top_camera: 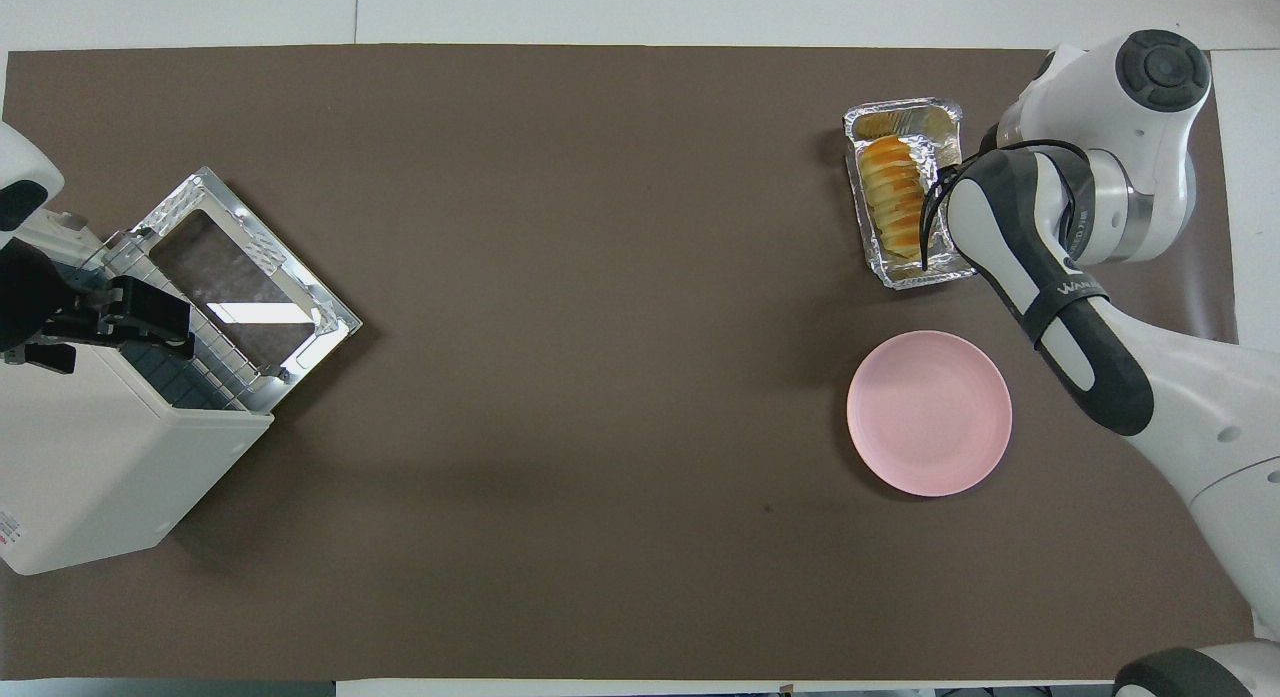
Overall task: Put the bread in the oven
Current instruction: 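Grasp the rim of the foil tray with the right gripper, then carry the foil tray toward the table center with the right gripper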
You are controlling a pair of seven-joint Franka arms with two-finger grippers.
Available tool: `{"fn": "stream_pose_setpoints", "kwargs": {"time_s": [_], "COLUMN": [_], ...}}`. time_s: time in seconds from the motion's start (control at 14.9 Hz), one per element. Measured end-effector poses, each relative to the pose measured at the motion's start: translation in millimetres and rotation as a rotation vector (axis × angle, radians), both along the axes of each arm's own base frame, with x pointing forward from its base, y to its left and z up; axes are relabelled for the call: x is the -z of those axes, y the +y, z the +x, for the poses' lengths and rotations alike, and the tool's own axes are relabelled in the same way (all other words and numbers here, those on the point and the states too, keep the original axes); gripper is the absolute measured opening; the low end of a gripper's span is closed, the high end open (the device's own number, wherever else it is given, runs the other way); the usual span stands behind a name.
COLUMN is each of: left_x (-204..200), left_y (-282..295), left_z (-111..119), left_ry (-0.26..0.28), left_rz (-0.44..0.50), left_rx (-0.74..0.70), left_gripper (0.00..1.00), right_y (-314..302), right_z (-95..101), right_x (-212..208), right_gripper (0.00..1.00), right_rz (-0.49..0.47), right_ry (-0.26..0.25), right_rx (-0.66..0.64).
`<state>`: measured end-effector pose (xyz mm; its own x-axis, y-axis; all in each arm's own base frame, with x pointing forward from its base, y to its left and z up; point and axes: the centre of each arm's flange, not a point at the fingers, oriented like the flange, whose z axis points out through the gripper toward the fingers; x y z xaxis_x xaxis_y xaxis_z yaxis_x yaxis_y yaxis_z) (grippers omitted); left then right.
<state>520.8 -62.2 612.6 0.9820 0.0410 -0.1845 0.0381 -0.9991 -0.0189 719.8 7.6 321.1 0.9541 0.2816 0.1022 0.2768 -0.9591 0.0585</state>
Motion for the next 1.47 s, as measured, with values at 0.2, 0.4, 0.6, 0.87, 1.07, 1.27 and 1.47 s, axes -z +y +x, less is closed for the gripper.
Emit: {"fn": "stream_pose_setpoints", "kwargs": {"time_s": [0.2,0.4,0.6,0.87,1.07,1.27,1.47], "left_x": [0,0,0,0,0,0,0], "left_y": [0,0,0,0,0,0,0], "left_z": [0,0,0,0,0,0,0], "left_ry": [0.000,0.000,0.000,0.000,0.000,0.000,0.000], "left_rz": [0.000,0.000,0.000,0.000,0.000,0.000,0.000], "left_rx": [0.000,0.000,0.000,0.000,0.000,0.000,0.000], "left_gripper": [1.00,1.00,1.00,1.00,1.00,1.00,1.00], "right_y": [0,3,38,156,242,286,337], "right_z": [-0.2,-0.4,1.5,-15.8,-39.6,-50.5,-68.5], "right_x": [-4,-30,-73,-103,-107,-103,-75], "right_gripper": [0.01,0.01,0.01,0.01,0.01,0.01,0.01], "right_rz": [0.000,0.000,0.040,0.079,0.147,0.238,0.283], "right_ry": [0.002,0.080,0.115,0.133,0.157,0.160,0.137], "right_rx": [0.001,0.006,0.053,0.179,0.327,0.442,0.489]}}
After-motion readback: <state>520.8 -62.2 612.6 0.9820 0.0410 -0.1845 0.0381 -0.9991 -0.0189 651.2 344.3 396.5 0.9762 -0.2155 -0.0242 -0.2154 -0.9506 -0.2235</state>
